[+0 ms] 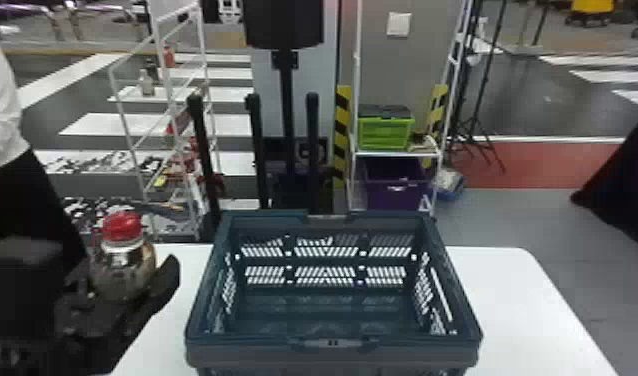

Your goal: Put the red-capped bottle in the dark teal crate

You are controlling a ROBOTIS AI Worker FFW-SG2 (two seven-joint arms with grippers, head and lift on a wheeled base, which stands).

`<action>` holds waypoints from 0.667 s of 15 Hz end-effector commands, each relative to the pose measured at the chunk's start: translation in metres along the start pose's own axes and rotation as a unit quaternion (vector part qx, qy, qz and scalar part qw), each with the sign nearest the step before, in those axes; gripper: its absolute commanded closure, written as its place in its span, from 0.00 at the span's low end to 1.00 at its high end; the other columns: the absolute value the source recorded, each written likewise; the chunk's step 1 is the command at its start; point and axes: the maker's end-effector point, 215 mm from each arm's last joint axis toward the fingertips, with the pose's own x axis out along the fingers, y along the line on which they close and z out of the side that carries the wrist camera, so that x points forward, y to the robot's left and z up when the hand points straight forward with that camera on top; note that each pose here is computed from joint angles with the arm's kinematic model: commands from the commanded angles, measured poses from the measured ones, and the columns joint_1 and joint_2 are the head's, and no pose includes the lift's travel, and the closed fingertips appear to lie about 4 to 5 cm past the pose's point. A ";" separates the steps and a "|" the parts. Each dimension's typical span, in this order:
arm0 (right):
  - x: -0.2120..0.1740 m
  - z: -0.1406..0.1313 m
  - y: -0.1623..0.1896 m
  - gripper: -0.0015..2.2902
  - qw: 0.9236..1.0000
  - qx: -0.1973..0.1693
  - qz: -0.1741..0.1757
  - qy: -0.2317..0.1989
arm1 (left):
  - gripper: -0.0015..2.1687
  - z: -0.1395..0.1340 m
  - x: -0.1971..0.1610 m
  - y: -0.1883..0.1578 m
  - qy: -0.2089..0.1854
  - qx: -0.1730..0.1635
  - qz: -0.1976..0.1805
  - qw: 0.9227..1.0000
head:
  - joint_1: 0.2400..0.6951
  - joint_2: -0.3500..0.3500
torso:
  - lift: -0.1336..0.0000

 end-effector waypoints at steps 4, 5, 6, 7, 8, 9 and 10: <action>-0.001 0.004 0.002 0.07 1.000 -0.002 0.000 -0.004 | 0.99 0.006 0.047 -0.017 0.122 0.023 -0.091 0.988 | 0.57 0.50 | 1.00; -0.002 0.004 0.002 0.07 1.000 -0.003 0.000 -0.003 | 0.99 0.007 0.054 -0.028 0.143 0.025 -0.118 0.982 | 0.57 0.50 | 1.00; -0.002 0.003 0.002 0.07 1.000 -0.003 0.000 -0.001 | 0.99 0.008 0.059 -0.046 0.168 0.023 -0.159 0.973 | 0.57 0.50 | 1.00; -0.002 0.002 0.002 0.07 1.000 -0.003 0.000 0.000 | 0.99 0.017 0.067 -0.061 0.176 0.034 -0.185 0.966 | 0.57 0.50 | 1.00; -0.002 0.002 0.002 0.07 1.000 -0.003 -0.001 0.000 | 0.99 0.022 0.079 -0.076 0.181 0.056 -0.198 0.962 | 0.57 0.50 | 1.00; -0.002 0.001 0.001 0.07 1.000 -0.003 -0.002 0.001 | 0.99 0.026 0.090 -0.094 0.189 0.080 -0.212 0.955 | 0.57 0.50 | 1.00; -0.002 -0.001 0.001 0.07 1.000 -0.002 -0.003 0.002 | 0.99 0.029 0.098 -0.111 0.197 0.099 -0.228 0.949 | 0.57 0.50 | 1.00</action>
